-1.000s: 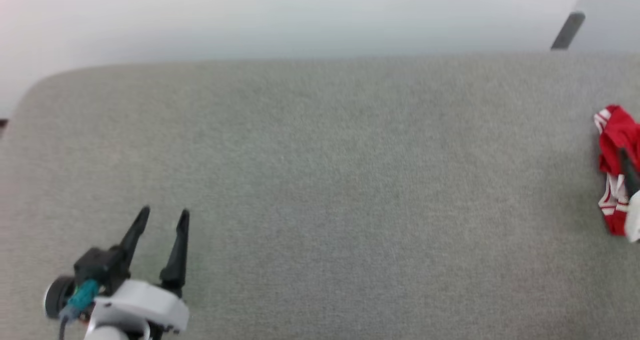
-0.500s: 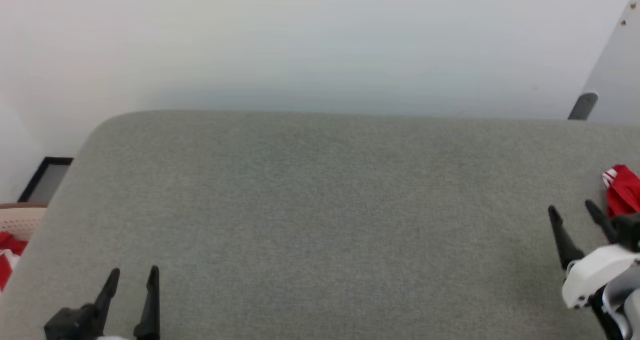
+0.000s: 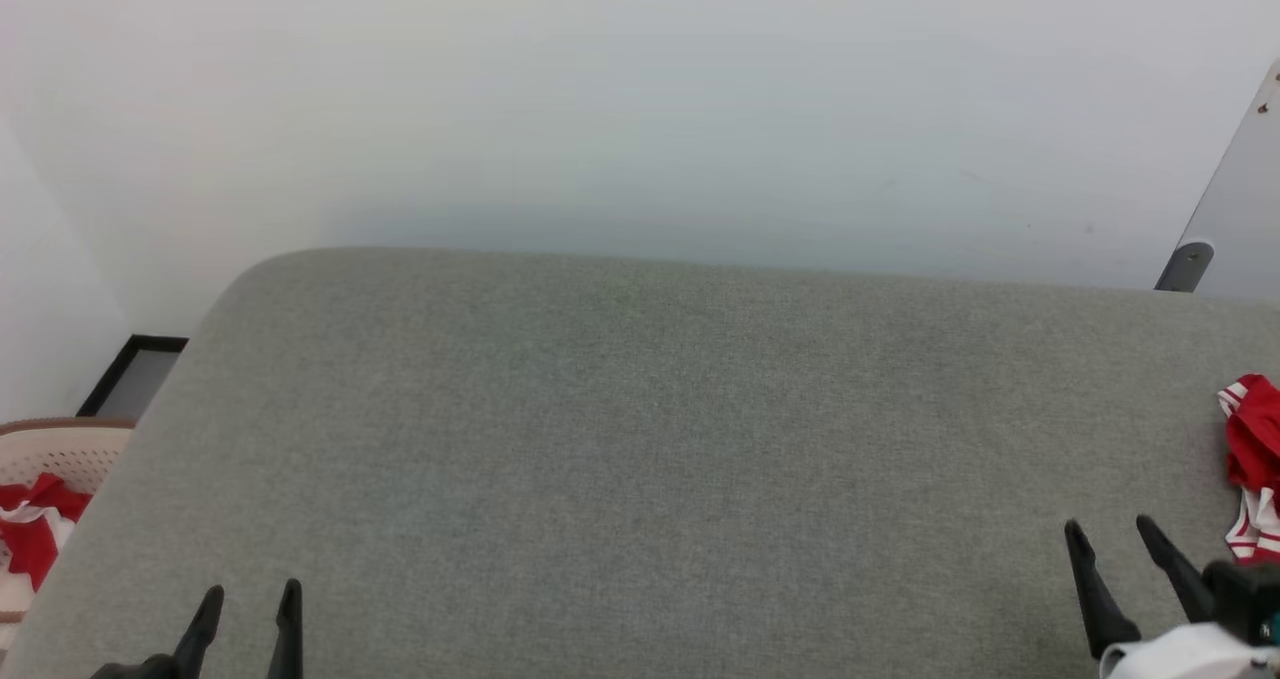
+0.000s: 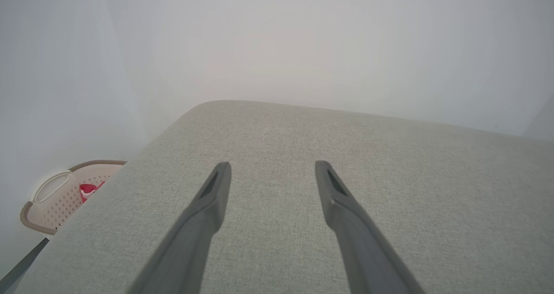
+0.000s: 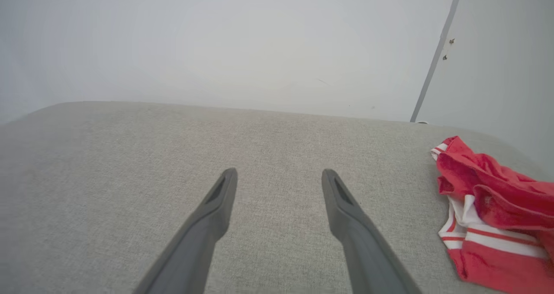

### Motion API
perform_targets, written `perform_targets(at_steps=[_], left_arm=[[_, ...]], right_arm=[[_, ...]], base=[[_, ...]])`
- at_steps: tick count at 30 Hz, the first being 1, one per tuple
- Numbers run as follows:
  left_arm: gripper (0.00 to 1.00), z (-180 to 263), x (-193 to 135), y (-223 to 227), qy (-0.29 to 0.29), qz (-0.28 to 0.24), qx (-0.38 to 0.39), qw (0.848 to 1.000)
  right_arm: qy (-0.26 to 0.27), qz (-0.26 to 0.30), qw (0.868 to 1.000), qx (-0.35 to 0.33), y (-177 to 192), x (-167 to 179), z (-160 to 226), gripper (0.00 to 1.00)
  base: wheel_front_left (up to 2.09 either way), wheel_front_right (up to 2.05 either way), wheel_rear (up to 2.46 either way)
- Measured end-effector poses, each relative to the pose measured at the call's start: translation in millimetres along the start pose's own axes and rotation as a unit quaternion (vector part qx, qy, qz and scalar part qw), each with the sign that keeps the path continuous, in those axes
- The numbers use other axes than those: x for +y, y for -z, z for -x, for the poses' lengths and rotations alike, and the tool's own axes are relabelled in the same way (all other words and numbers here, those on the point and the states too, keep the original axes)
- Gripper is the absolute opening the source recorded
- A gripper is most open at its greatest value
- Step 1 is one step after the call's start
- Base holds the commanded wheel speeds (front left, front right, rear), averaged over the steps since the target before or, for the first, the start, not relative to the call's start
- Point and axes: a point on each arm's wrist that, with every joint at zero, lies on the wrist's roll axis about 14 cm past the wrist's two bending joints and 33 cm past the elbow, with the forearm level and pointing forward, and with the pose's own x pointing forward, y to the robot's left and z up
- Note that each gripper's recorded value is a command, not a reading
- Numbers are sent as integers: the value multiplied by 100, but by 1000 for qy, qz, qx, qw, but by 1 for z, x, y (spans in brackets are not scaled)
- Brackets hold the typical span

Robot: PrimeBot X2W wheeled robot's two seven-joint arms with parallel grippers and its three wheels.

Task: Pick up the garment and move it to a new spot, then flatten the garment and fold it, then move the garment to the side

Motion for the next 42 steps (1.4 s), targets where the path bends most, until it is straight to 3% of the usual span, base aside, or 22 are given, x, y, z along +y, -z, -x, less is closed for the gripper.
perform_targets(at_steps=[17, 42], left_arm=[[100, -4, -12, 6, 27, 6, 9, 1000], [100, -15, -25, 4, 54, 9, 5, 998]], right_arm=[[32, -15, 999, -24, 1, 0, 42, 100], [47, -16, 998, -35, -3, -4, 53, 100]], base=[[0, 0, 0], [0, 0, 0]])
